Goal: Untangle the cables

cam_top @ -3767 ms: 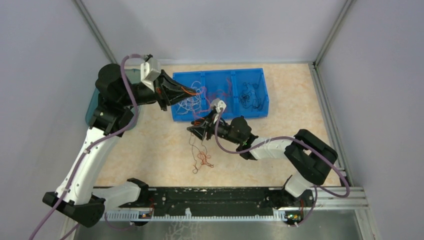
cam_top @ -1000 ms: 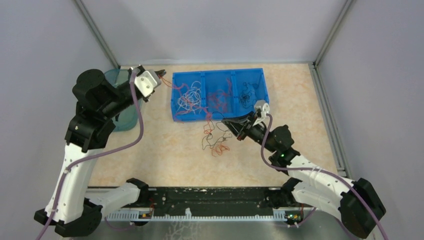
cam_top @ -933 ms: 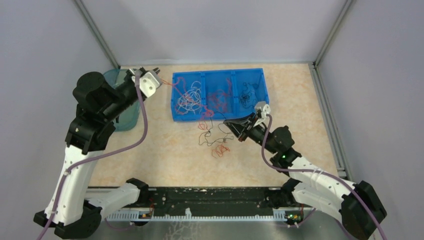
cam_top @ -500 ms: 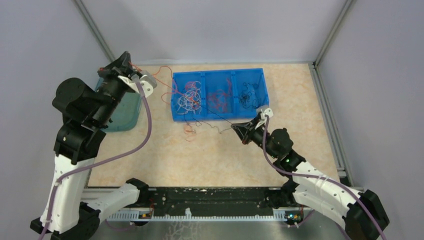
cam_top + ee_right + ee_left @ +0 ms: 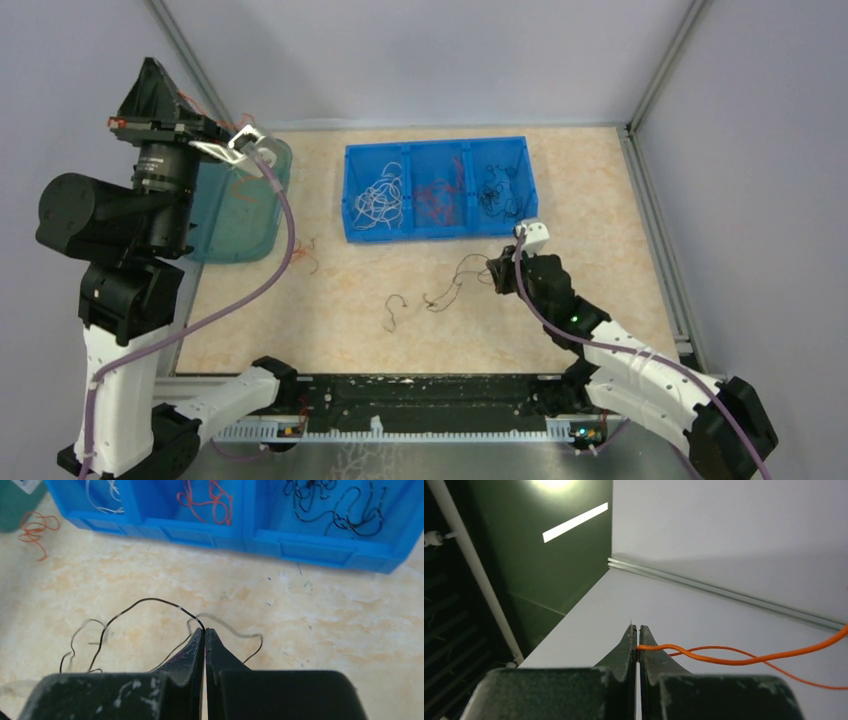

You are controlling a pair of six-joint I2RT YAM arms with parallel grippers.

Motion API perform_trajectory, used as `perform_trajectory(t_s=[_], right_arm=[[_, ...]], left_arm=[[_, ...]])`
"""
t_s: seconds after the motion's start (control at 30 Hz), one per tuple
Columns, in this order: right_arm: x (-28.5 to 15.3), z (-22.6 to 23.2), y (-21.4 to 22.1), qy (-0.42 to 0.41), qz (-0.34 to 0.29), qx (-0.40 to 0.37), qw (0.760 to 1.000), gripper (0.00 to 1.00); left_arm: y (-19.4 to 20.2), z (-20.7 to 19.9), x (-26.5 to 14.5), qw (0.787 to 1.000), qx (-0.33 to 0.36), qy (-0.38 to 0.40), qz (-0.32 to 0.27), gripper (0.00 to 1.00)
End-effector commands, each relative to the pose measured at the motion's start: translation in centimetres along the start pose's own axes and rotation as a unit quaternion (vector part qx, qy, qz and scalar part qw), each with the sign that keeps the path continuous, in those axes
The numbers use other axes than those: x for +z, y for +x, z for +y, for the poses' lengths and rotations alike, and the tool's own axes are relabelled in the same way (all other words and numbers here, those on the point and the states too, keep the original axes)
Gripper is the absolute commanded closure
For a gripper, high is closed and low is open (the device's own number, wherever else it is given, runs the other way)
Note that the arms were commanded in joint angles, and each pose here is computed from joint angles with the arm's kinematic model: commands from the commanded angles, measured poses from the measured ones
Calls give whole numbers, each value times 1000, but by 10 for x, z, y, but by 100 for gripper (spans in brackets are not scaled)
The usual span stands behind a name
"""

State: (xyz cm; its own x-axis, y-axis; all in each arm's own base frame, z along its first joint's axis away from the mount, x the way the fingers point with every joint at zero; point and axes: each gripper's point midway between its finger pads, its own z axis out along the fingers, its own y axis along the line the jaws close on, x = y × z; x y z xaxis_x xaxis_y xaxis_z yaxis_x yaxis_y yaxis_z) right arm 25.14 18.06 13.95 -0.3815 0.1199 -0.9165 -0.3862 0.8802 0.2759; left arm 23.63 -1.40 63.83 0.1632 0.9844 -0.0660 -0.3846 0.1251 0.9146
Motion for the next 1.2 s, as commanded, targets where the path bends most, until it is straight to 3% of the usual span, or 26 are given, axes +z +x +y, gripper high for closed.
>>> perform_trajectory(t_s=[0.0, 0.1, 0.27, 0.47, 0.93, 1.17], right_arm=[[-2, -18, -24, 62, -18, -2, 998, 100], [-4, -22, -21, 71, -15, -8, 997, 100], [-2, 14, -29, -33, -44, 1, 998, 100], [-8, 66, -44, -175, -77, 25, 981, 100], [-20, 41, -48, -113, -100, 46, 987, 100], [-26, 35, -42, -105, -97, 51, 988, 100]], left_arm=[[13, 36, -4, 997, 37, -48, 37, 100], [8, 36, -1, 998, 28, -49, 23, 100], [-28, -4, 10, 996, -49, 13, -75, 100], [-84, -69, 21, 952, -217, 124, -178, 100], [-159, -179, 66, 853, -394, 232, -251, 100], [-186, -224, 77, 818, -425, 262, -284, 100]])
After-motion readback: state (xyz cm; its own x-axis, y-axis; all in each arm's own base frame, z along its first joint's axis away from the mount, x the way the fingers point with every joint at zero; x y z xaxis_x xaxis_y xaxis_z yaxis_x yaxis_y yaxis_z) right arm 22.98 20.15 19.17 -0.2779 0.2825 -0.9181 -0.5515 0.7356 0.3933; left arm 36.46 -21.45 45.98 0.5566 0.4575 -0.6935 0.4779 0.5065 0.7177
